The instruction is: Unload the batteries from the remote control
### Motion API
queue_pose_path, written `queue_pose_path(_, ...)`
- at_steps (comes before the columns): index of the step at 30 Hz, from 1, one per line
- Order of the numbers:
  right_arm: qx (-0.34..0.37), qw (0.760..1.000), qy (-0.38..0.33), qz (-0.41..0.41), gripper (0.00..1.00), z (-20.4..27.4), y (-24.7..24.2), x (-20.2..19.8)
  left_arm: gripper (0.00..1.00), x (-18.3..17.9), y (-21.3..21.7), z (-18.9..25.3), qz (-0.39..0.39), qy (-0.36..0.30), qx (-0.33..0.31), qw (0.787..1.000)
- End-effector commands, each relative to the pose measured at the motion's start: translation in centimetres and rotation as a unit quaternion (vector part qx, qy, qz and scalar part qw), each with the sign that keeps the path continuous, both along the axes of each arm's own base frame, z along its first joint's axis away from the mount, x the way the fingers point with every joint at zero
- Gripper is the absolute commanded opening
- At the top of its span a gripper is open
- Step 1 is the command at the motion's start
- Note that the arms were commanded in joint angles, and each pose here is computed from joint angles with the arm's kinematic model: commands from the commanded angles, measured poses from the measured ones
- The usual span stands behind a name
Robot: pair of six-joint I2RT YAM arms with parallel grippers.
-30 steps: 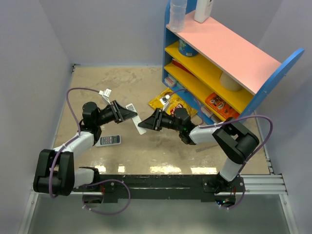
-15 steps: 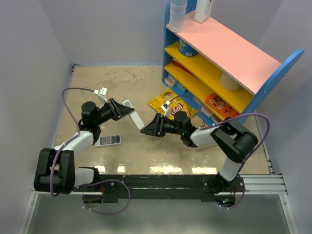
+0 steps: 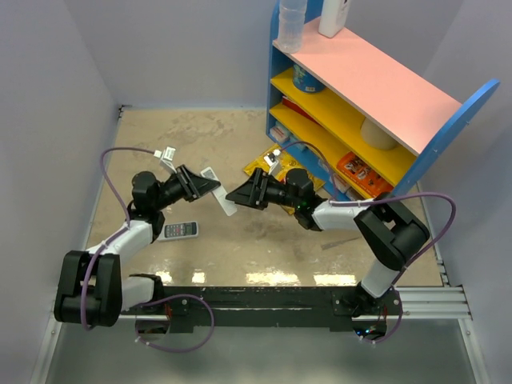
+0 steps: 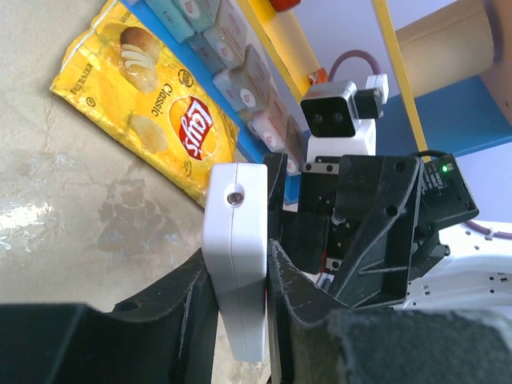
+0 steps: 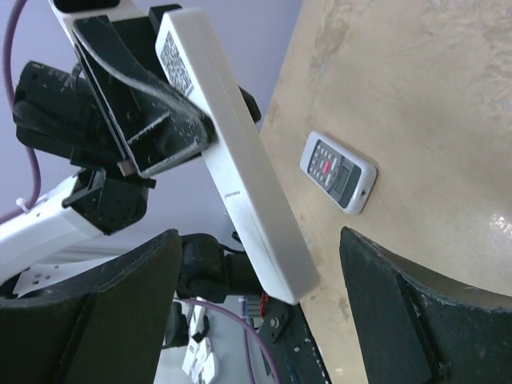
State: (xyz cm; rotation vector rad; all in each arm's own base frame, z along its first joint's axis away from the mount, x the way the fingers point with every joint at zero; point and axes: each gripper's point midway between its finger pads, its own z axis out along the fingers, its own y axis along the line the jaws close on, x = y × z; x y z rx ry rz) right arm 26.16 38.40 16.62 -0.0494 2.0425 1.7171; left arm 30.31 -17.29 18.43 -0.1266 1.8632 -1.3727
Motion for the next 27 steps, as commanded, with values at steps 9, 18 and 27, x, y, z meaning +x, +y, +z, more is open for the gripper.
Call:
queue_pose_path(9,0.013,1.000,-0.011,-0.006,0.78,2.4,1.2,1.6,0.00,-1.3,-0.5,3.5,-0.022,-0.061,-0.039,0.997)
queue_pose_path(18,0.020,1.000,-0.004,0.002,0.65,1.6,1.8,1.7,0.00,-1.2,-0.7,3.8,-0.026,-0.063,-0.051,0.996)
queue_pose_path(27,0.010,1.000,-0.003,0.027,0.33,-0.2,1.8,0.1,0.00,-0.4,-0.5,3.3,-0.014,-0.061,-0.043,0.997)
